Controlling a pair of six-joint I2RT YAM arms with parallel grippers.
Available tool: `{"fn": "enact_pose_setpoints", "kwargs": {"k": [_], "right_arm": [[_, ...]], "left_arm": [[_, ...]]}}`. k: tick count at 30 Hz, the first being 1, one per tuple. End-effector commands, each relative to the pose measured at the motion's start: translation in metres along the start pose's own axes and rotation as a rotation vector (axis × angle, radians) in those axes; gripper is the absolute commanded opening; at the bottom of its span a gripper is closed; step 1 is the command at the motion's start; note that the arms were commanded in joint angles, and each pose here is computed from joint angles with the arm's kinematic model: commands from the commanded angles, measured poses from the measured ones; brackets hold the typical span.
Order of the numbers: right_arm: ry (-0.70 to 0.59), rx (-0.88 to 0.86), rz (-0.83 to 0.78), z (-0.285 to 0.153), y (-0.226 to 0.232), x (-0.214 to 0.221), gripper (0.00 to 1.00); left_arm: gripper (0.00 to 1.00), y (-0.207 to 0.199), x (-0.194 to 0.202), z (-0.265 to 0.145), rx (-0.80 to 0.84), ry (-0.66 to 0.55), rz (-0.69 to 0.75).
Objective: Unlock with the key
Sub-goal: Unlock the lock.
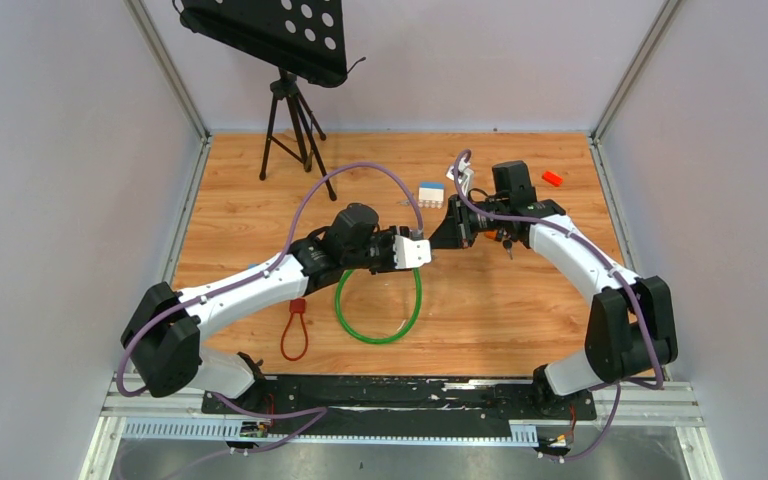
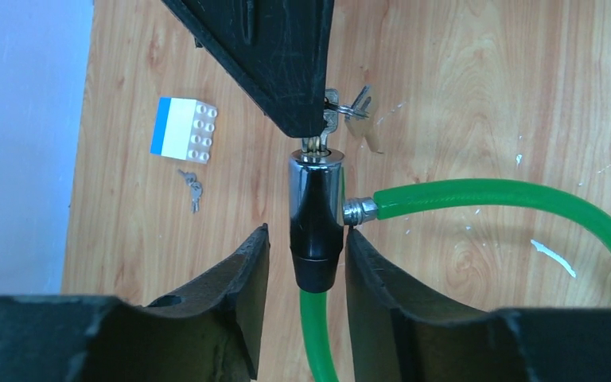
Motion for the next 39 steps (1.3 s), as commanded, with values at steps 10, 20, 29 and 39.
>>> {"fn": "enact_pose_setpoints", "kwargs": {"k": [10,20,29,39], "right_arm": [[-0.053,-0.037,-0.101,-0.009,0.019,-0.021,0.0],[-0.052,-0.041,-0.097,-0.008,0.017,-0.017,0.0],[-0.071,-0.096,0.118,0.003,0.007,-0.018,0.0],[-0.117,-0.17,0.409,0.015,0.005,-0.003,0.0]], "left_arm": [[0.55,0.01,-0.001,0.01,0.0,0.028,0.067],[0.14,0.014,-0.007,0.025,0.053,0.034,0.054],[0.0,0.016,-0.015,0.017,-0.13,-0.038,0.069],[0.0,0.023,-0.018,-0.003,-0.387,-0.009,0.152]]}}
Point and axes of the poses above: each gripper's point midway between its finger pads, its own z axis out along the fingers, its own y axis along the line the jaws close on, x = y × z, the point moved 10 cm from there along -z, back along the fingers, and after that the axes turned 14 degrees about -z, right-handed, at the moved point
